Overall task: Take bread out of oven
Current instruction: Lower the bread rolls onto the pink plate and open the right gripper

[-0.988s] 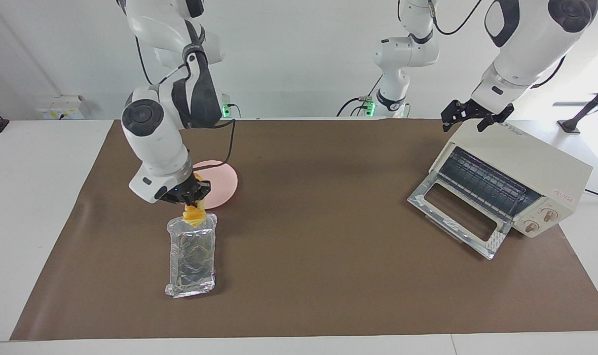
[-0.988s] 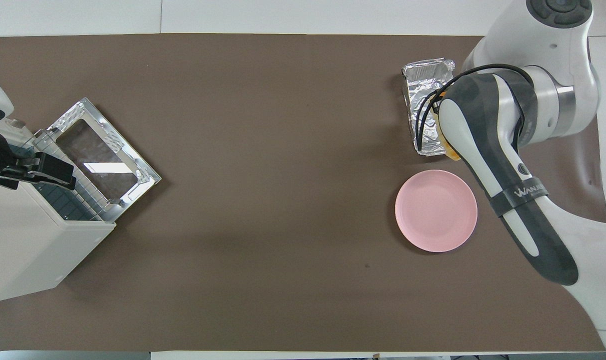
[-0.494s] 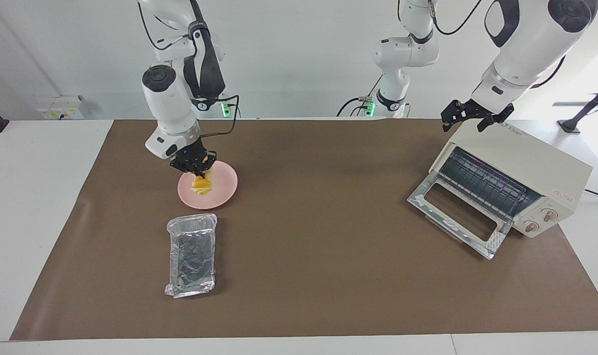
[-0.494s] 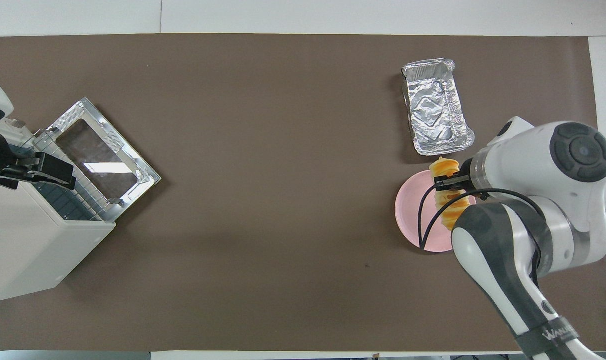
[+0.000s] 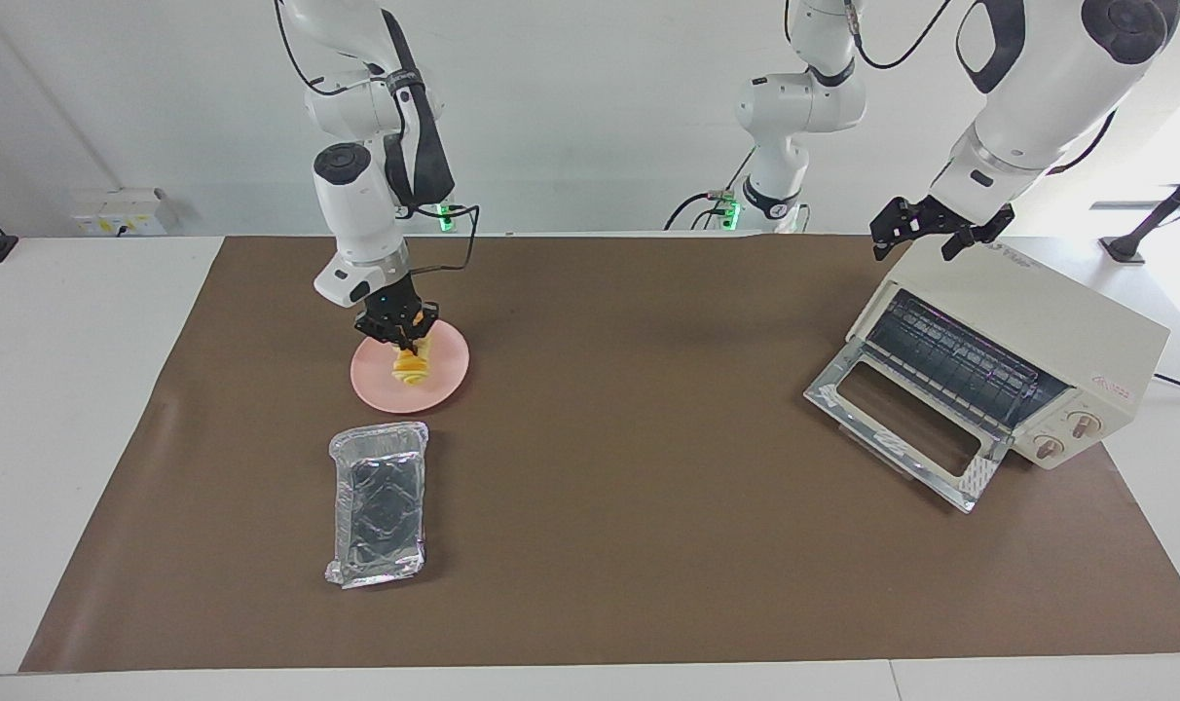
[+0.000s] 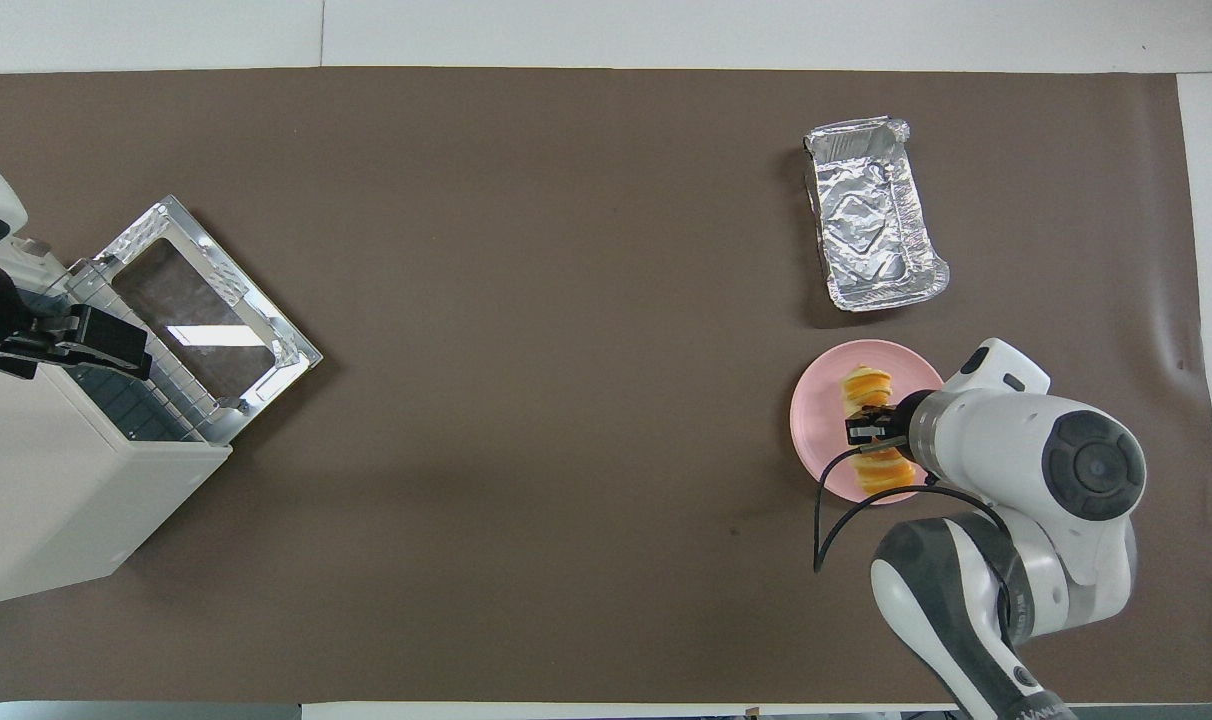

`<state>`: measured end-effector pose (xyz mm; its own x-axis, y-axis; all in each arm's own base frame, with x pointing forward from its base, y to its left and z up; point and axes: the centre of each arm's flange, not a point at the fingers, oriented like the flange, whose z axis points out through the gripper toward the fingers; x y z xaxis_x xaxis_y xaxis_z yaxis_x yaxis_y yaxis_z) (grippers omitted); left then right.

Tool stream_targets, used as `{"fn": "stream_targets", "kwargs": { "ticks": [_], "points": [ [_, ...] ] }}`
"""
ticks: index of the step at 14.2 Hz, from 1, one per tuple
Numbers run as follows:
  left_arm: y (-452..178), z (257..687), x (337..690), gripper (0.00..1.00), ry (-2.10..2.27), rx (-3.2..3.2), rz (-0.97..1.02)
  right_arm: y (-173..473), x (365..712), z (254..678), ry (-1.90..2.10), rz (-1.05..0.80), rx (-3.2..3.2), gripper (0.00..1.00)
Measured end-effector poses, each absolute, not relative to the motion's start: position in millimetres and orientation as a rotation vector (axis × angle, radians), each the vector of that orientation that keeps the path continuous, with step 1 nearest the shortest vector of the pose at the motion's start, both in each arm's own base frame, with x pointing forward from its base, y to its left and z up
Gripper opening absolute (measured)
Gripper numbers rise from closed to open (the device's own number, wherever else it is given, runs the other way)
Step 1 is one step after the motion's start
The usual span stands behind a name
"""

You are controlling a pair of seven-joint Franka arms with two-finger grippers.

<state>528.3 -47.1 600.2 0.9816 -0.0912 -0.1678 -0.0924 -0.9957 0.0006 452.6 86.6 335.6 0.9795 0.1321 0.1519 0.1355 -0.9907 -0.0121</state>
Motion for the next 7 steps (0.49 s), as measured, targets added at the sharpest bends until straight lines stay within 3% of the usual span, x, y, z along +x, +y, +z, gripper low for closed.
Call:
{"fn": "stream_targets", "kwargs": {
  "ticks": [6,7],
  "points": [
    [-47,600,528,1.0,0.145,-3.12,0.264,89,454,316,-0.216,-0.229,-3.103,0.09],
    [-47,600,528,1.0,0.144,-3.12,0.264,89,454,317,-0.215,-0.23,-3.102,0.18]
  ]
}}
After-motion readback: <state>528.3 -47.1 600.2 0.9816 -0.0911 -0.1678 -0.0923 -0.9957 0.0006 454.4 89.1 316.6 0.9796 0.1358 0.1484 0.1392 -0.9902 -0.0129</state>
